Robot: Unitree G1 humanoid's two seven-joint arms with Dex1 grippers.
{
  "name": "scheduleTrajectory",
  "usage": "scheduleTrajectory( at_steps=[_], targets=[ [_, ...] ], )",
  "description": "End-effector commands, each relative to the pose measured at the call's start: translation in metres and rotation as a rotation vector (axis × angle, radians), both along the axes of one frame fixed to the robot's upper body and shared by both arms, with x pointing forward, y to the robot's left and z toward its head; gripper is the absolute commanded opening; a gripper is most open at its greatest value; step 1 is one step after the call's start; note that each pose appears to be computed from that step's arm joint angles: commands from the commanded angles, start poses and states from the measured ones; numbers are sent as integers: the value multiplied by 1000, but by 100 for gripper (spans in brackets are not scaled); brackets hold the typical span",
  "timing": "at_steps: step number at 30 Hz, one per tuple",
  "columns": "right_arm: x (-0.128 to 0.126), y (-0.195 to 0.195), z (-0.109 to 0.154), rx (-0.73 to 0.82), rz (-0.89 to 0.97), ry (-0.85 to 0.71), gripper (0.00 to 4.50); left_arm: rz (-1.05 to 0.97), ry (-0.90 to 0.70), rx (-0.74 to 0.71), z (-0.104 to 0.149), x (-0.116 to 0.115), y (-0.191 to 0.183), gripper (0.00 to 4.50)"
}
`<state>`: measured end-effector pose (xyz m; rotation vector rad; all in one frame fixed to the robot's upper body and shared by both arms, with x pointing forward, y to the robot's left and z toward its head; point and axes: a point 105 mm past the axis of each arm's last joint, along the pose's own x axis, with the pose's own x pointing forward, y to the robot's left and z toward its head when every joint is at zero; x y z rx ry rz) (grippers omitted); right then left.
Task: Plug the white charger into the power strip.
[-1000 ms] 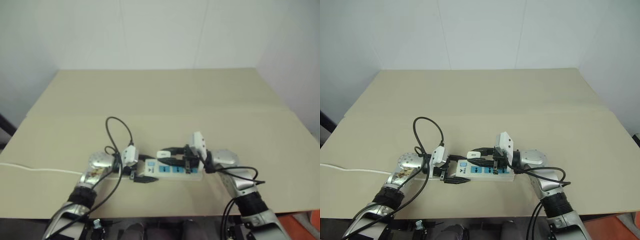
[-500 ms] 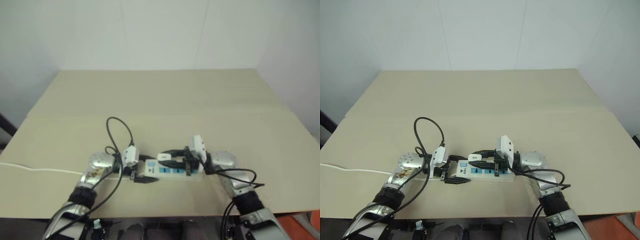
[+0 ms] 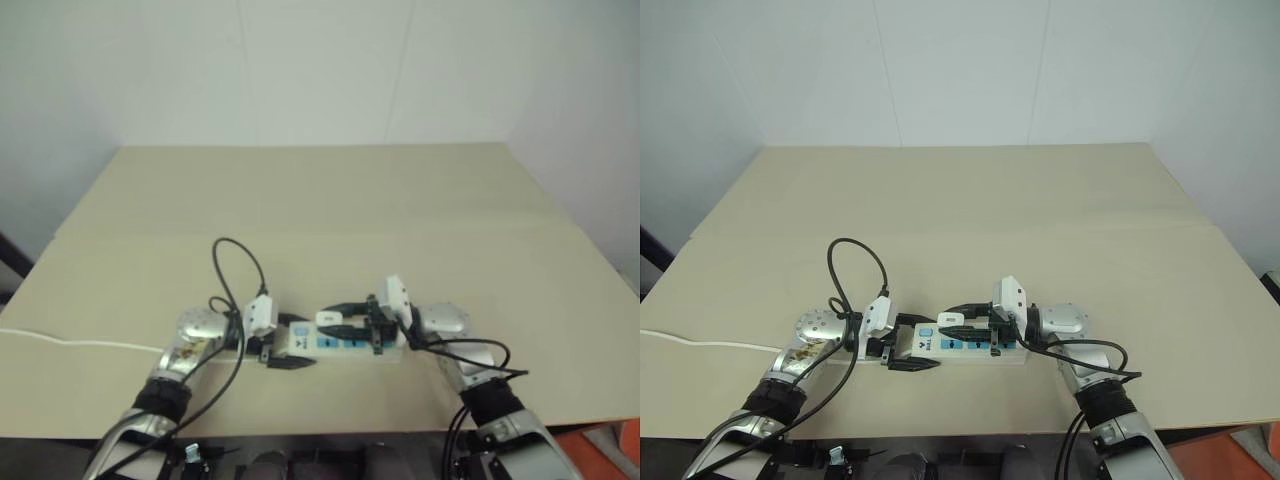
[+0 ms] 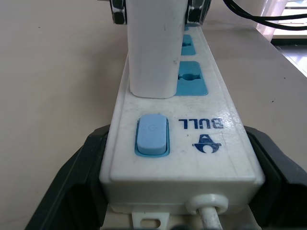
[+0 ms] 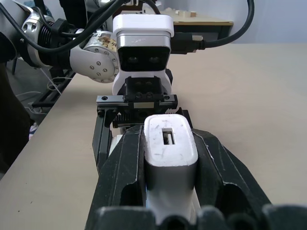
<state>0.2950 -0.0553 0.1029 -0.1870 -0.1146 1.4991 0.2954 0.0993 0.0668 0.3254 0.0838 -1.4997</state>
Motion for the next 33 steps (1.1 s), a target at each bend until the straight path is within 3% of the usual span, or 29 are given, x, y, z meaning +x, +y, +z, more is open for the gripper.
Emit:
scheduleTrajectory(
  at_steps=[1, 5, 10, 13, 19, 29, 33],
  targets=[
    [-7, -21, -51, -185, -29, 186, 148, 38, -31, 20, 8, 5, 14, 331],
    [-9, -17, -47, -194, 2, 197, 282, 49, -37, 15, 9, 6, 12, 450],
    [-11, -16, -42, -214, 32, 176, 448, 52, -34, 11, 9, 7, 11, 450],
    [-8, -18, -37, -209, 24, 157, 448, 36, -6, 12, 11, 5, 11, 450],
    [-5, -31, -4, -164, -7, 47, 448, 34, -18, -12, 47, 2, 35, 450],
    [-21, -111, 75, -185, -148, -105, 448, 69, -19, 23, 85, -13, 78, 450],
    [-26, -141, 94, -211, -222, -110, 448, 117, -31, 39, 93, -15, 92, 450]
  ],
)
